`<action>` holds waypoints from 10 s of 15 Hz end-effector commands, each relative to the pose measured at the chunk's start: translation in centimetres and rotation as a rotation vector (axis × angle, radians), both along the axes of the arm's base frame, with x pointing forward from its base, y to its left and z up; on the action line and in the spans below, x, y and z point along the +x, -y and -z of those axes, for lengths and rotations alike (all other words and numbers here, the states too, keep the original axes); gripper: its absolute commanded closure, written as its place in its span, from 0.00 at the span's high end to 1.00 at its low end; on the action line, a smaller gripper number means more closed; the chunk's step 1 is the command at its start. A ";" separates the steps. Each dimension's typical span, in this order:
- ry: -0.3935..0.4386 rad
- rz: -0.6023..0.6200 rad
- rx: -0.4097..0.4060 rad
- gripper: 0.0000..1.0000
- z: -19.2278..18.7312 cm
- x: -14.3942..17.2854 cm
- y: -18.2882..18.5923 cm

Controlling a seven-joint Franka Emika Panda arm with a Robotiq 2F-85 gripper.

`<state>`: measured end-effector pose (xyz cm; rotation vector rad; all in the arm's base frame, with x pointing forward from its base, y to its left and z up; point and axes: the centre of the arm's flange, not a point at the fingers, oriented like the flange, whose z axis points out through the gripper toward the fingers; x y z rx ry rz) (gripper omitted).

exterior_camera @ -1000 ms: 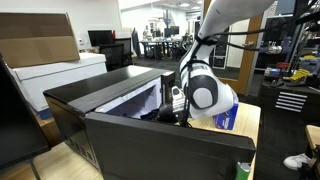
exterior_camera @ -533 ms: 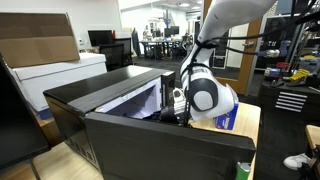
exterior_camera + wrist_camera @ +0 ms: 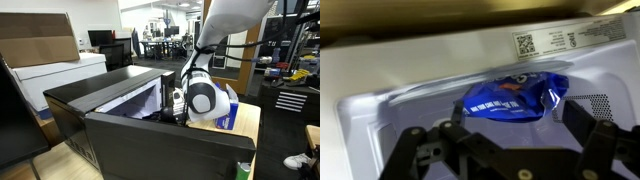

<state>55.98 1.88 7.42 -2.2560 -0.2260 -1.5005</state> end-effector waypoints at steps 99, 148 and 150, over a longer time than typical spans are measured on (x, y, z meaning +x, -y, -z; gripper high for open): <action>-0.812 -0.017 -0.552 1.00 -12.0 -17.3 8.4; -0.728 -0.508 -0.692 0.03 -23.3 -11.0 11.7; -0.703 -0.577 -0.720 0.03 -25.2 -10.3 12.6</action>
